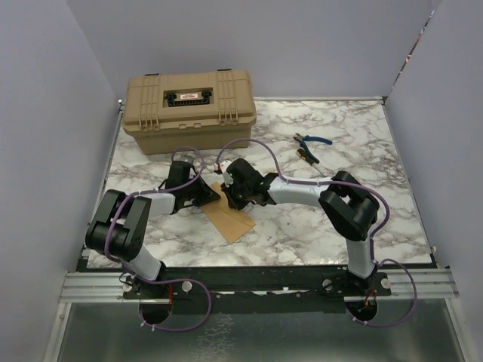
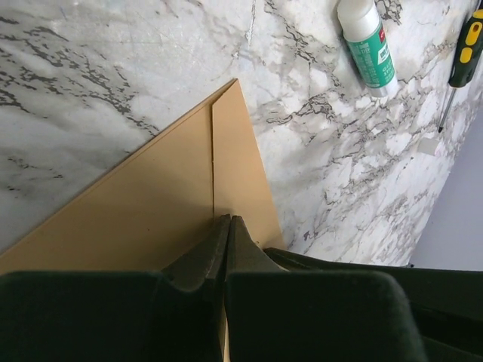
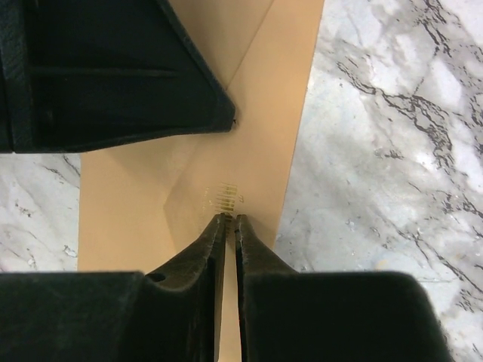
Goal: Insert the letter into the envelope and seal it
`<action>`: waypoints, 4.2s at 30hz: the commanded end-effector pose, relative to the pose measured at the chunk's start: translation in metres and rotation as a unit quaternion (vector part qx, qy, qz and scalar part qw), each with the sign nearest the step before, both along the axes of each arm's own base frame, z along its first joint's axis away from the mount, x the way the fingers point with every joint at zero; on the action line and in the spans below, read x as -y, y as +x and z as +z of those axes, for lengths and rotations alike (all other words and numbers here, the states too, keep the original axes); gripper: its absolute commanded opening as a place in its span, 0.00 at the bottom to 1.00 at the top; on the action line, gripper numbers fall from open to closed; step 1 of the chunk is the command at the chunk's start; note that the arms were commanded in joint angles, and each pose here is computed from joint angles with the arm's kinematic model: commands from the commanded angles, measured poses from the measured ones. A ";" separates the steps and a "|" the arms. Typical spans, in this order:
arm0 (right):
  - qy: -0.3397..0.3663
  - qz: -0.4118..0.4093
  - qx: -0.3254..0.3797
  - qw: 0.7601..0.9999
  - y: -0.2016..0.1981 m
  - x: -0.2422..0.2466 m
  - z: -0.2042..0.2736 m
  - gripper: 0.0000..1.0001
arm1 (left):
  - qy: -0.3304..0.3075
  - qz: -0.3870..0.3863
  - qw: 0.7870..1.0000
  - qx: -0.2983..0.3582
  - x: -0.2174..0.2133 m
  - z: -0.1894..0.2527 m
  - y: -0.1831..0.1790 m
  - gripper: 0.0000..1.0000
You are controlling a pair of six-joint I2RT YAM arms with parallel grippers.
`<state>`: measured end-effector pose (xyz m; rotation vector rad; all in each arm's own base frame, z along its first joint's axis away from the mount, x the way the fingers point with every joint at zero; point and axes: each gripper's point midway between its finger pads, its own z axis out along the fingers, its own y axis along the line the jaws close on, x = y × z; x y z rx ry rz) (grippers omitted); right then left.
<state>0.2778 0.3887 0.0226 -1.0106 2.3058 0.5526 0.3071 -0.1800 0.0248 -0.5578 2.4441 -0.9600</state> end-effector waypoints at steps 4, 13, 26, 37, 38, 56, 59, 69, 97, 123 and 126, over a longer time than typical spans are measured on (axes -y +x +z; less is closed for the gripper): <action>-0.028 -0.043 -0.002 0.999 0.011 0.010 0.010 0.19 | 0.022 0.002 0.996 -0.081 -0.008 -0.038 -0.029 0.00; -0.023 -0.038 -0.007 0.999 0.020 -0.011 0.004 0.28 | 0.004 0.013 0.992 -0.129 -0.012 -0.052 -0.044 0.00; -0.045 -0.021 -0.025 0.998 0.010 -0.023 -0.016 0.29 | -0.016 0.028 0.989 -0.147 -0.022 -0.056 -0.051 0.00; -0.128 -0.006 -0.006 0.992 -0.009 -0.011 -0.037 0.27 | -0.026 0.041 0.985 -0.163 -0.030 -0.062 -0.055 0.00; -0.135 -0.002 -0.004 0.991 -0.012 -0.009 -0.038 0.27 | -0.028 0.044 0.985 -0.165 -0.031 -0.062 -0.055 0.00; -0.151 0.054 -0.034 0.986 -0.053 0.016 -0.046 0.30 | -0.045 0.081 0.979 -0.182 -0.035 -0.069 -0.055 0.00; -0.154 0.059 -0.036 0.986 -0.056 0.018 -0.046 0.30 | -0.044 0.082 0.979 -0.182 -0.036 -0.069 -0.055 0.00; -0.157 0.088 -0.050 0.982 -0.068 0.023 -0.051 0.32 | -0.044 0.087 0.978 -0.184 -0.037 -0.070 -0.055 0.00; -0.204 0.036 -0.026 0.978 -0.071 0.076 -0.041 0.13 | -0.020 0.069 0.981 -0.183 -0.041 -0.072 -0.051 0.00; -0.091 -0.041 0.025 0.995 0.011 -0.031 0.016 0.08 | -0.031 0.059 0.983 -0.172 -0.037 -0.063 -0.045 0.00; -0.085 -0.043 0.018 0.995 0.012 -0.037 0.011 0.07 | -0.030 0.059 0.983 -0.173 -0.037 -0.064 -0.046 0.00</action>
